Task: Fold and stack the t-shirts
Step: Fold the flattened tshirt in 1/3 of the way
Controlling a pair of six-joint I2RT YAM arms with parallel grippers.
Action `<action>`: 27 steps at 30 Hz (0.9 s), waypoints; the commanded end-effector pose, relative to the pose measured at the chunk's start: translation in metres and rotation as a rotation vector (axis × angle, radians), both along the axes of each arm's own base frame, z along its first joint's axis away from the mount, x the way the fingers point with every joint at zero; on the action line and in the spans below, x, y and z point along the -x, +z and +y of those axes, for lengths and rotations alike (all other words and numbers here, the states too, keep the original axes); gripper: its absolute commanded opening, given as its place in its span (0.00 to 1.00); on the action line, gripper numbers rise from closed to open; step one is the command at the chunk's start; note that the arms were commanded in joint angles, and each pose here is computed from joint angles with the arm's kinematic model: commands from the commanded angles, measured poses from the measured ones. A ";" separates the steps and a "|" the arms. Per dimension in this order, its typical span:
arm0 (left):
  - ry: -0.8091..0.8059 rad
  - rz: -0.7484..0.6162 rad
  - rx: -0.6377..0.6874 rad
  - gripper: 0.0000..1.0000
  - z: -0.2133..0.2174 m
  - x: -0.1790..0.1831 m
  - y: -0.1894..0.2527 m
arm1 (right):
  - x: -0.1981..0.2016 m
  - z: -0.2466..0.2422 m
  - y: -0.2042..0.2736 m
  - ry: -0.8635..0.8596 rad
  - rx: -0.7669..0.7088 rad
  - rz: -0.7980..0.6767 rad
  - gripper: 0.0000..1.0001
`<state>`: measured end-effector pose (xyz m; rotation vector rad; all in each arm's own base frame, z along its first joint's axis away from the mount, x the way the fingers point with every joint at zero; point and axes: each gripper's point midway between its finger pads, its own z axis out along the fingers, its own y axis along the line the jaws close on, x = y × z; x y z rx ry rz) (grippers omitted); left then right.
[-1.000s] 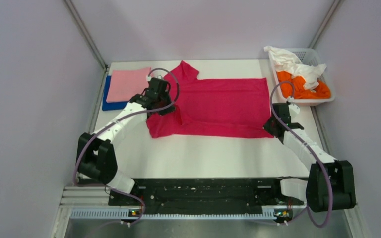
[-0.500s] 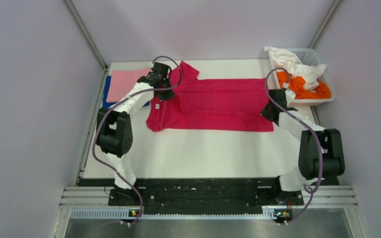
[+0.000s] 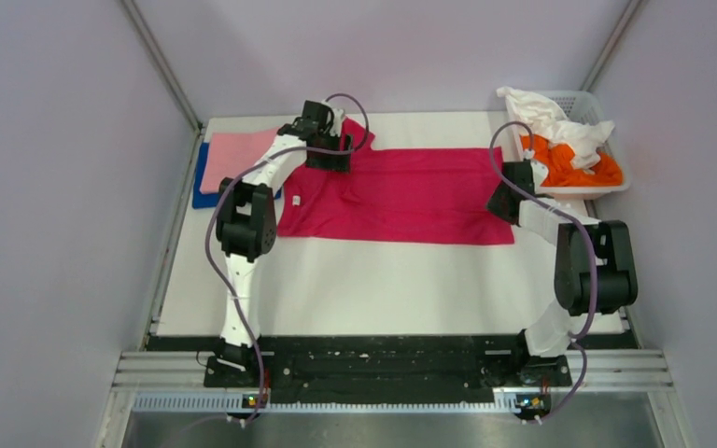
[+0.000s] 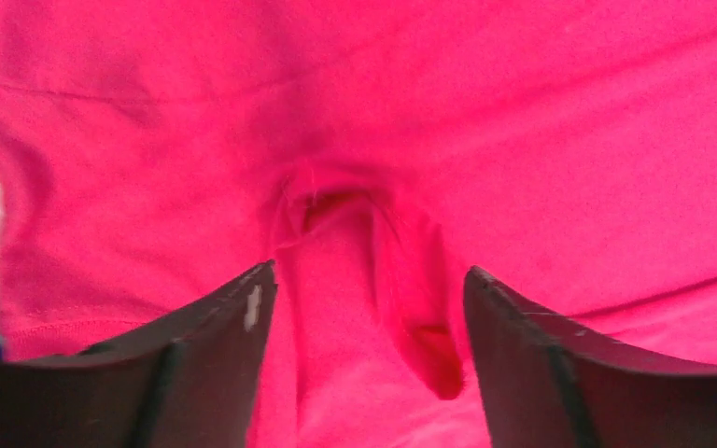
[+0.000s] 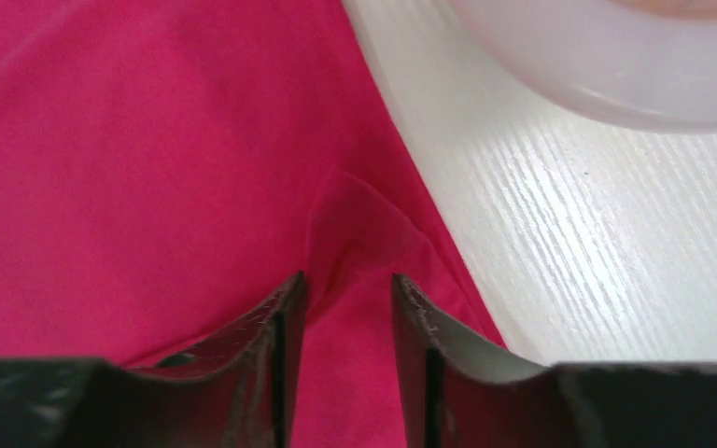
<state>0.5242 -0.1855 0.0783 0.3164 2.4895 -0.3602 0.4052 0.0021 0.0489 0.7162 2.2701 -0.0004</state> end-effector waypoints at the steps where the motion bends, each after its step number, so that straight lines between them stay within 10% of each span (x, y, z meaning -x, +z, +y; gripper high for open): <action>1: 0.037 -0.113 -0.083 0.94 0.020 -0.030 0.039 | -0.020 -0.015 0.028 -0.038 0.054 -0.071 0.50; 6: 0.232 -0.229 -0.113 0.99 0.046 -0.040 0.101 | -0.017 -0.015 0.059 0.014 0.090 -0.085 0.70; 13: 0.291 -0.087 0.099 0.99 0.033 0.044 0.091 | 0.005 0.046 0.070 0.198 -0.025 -0.166 0.98; 17: 0.307 -0.022 0.212 0.99 0.024 0.078 0.050 | 0.003 0.097 0.048 0.363 -0.126 -0.140 0.99; 27: 0.542 0.282 -0.025 0.99 0.081 0.117 -0.052 | 0.015 0.118 -0.017 0.404 -0.193 0.019 0.99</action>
